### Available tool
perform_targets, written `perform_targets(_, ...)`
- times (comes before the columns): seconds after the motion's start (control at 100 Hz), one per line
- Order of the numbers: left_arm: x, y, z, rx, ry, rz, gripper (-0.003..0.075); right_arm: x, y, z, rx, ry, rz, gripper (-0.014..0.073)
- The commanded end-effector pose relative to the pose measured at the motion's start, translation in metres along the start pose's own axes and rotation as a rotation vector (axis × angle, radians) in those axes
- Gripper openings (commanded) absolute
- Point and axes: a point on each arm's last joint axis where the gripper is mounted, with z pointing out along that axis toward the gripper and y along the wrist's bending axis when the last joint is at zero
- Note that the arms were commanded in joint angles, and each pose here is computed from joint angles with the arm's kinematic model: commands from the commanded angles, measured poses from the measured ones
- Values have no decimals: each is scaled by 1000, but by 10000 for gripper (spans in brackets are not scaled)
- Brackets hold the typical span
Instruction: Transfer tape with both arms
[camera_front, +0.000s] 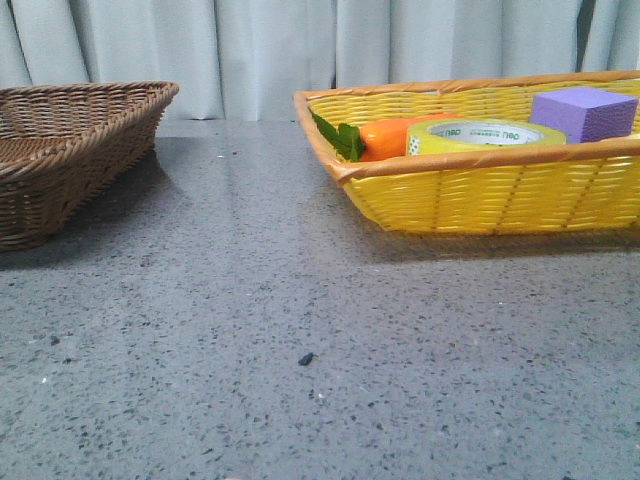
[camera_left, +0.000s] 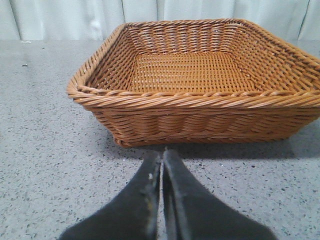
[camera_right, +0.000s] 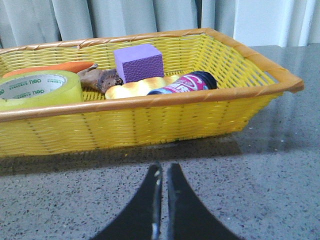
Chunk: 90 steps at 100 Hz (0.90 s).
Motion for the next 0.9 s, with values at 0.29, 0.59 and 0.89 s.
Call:
perform_targets(0.29, -7, 0, -2, -1, -110, -2, -20, 0, 0, 0, 3, -66, -11, -74)
perform_targets(0.59, -7, 0, -2, -1, -114, -2, -20, 0, 0, 0, 3, -66, -11, -74)
perform_targets(0.89, -11, 0, -3, 3, -163, -30, -20, -3, 0, 0, 4, -97, -11, -74)
